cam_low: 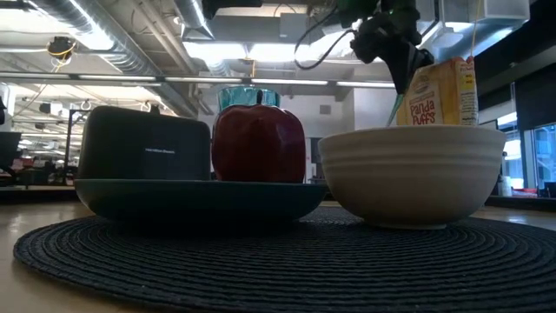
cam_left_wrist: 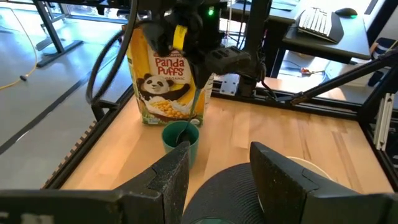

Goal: Arrange a breakfast setting
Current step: Put the gold spoon on the blue tablemat to the right of the white bowl, then return to Home Position

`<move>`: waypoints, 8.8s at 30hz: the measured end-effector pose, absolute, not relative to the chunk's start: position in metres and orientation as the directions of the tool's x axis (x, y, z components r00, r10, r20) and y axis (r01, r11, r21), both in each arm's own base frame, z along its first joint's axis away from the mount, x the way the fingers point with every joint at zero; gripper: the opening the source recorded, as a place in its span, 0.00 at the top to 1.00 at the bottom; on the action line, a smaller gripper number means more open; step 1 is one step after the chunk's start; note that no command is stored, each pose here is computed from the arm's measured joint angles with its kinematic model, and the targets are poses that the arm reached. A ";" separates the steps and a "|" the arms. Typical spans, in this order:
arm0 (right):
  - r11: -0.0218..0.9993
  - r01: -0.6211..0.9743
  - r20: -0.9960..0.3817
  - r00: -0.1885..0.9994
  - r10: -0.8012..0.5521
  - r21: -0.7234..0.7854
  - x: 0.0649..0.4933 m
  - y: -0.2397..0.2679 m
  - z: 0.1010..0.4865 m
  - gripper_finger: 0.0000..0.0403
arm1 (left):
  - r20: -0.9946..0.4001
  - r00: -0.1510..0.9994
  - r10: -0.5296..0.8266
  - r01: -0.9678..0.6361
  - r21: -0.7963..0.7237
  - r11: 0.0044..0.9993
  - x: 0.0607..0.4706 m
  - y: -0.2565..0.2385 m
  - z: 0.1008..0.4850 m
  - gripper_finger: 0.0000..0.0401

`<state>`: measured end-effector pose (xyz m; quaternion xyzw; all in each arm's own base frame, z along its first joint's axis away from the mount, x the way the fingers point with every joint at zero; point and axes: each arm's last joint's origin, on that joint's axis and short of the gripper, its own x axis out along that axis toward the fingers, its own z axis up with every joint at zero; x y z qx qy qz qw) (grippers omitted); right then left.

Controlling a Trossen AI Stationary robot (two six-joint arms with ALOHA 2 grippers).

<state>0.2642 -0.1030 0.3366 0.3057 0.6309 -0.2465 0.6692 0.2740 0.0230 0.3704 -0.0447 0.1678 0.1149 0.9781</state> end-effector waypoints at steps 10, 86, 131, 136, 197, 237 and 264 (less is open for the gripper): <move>0.629 0.755 -0.942 0.320 -0.105 0.186 0.214 -0.085 0.392 1.00 | -0.336 0.915 0.222 -0.251 -0.048 0.967 0.274 0.026 0.371 0.60; 0.940 0.293 -0.059 0.956 -0.287 0.175 0.260 0.017 0.420 0.53 | -0.297 0.952 -0.069 -0.034 -0.328 0.944 0.310 0.027 0.353 1.00; 0.772 0.519 -0.769 0.636 -0.063 0.366 0.196 0.027 0.326 1.00 | -0.402 0.911 0.088 -0.216 -0.285 0.934 0.297 0.032 0.349 0.69; 0.700 0.600 -0.801 0.595 -0.067 0.387 0.179 0.042 0.268 1.00 | -0.401 0.912 0.088 -0.215 -0.285 0.934 0.297 0.032 0.349 0.69; 0.775 0.396 -0.377 0.900 -0.220 0.492 0.179 0.045 0.306 0.68 | -0.087 0.978 0.189 -0.204 -0.214 0.955 0.225 0.040 0.432 0.69; 0.995 0.010 -0.004 1.000 -0.009 0.103 0.083 0.018 0.287 1.00 | 0.082 0.995 0.054 -0.052 -0.029 0.998 0.118 -0.009 0.242 1.00; 0.987 0.044 0.062 0.997 -0.054 0.155 0.083 0.016 0.207 1.00 | 0.070 0.996 -0.052 0.052 -0.002 0.999 0.102 -0.010 0.186 0.99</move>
